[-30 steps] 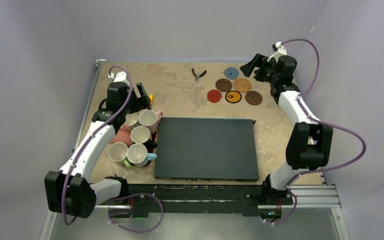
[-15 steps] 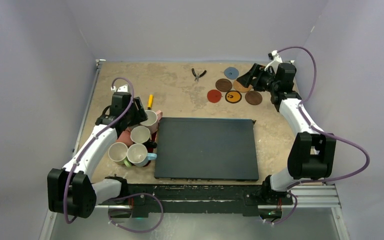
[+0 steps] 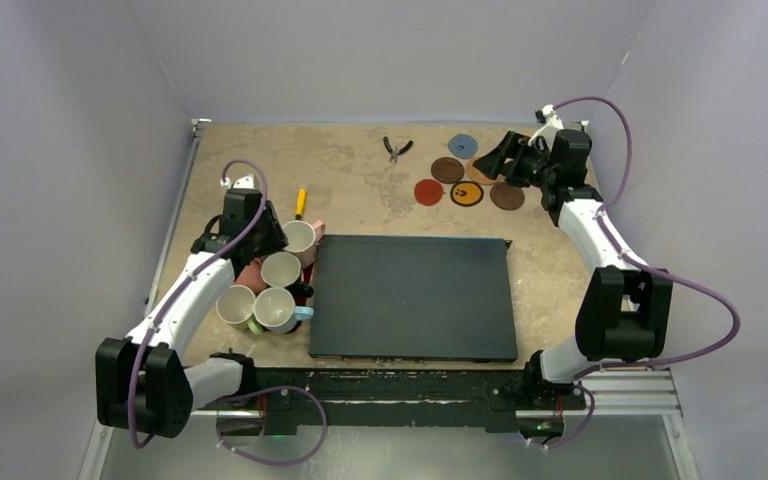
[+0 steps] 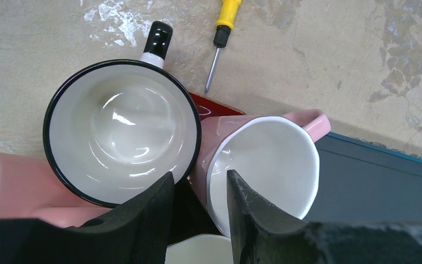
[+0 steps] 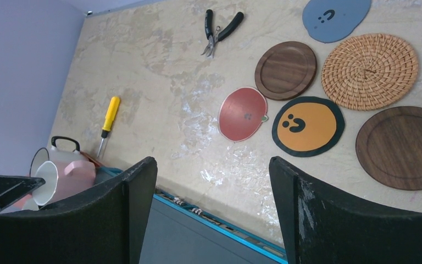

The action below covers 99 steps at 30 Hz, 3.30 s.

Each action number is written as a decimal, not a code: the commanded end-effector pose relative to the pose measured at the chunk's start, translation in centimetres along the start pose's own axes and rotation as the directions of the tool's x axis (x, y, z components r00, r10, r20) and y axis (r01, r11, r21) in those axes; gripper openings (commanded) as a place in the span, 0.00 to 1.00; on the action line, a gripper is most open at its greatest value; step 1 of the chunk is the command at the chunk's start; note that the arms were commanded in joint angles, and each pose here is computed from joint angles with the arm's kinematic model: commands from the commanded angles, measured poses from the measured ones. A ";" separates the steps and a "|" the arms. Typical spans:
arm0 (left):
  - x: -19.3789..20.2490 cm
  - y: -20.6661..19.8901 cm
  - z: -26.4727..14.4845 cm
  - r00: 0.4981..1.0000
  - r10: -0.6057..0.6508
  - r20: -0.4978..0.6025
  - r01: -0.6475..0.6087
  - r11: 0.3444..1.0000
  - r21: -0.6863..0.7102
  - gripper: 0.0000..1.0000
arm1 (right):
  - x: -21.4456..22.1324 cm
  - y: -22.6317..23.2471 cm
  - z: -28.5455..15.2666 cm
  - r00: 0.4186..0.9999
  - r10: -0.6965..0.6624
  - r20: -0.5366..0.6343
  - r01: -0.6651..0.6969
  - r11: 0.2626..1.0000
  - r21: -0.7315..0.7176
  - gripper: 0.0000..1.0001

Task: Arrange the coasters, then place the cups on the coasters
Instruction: Pick up the cup from the tray, then place the cup on the coaster.

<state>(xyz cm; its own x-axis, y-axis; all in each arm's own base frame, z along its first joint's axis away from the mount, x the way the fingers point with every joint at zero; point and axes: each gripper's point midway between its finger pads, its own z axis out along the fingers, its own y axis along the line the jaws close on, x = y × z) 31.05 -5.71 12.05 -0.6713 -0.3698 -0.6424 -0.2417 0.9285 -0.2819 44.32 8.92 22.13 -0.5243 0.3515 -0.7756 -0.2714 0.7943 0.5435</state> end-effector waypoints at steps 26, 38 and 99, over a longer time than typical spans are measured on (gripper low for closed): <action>1.2 -1.7 0.8 0.994 0.032 -0.104 -0.023 0.996 0.082 0.20 | 0.3 0.4 0.3 1.000 -0.002 -0.012 0.002 1.000 -0.024 0.77; -0.1 -2.4 0.4 0.998 0.031 -0.063 -0.024 0.994 0.103 0.00 | 0.1 0.7 0.2 1.000 -0.003 -0.007 0.003 1.000 -0.024 0.77; -2.6 -16.2 -7.7 0.932 -0.261 0.253 0.161 0.920 0.357 0.00 | 17.9 22.5 2.4 0.887 -0.311 -0.342 0.398 0.890 0.222 0.42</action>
<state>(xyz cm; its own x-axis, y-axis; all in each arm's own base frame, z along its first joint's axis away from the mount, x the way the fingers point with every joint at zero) 30.07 -18.41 18.56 -0.5227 -0.4414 -0.7294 -0.1288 0.8866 -0.4442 30.29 35.30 18.87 -0.6738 -0.1217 -0.7288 -0.3369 0.9284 0.1565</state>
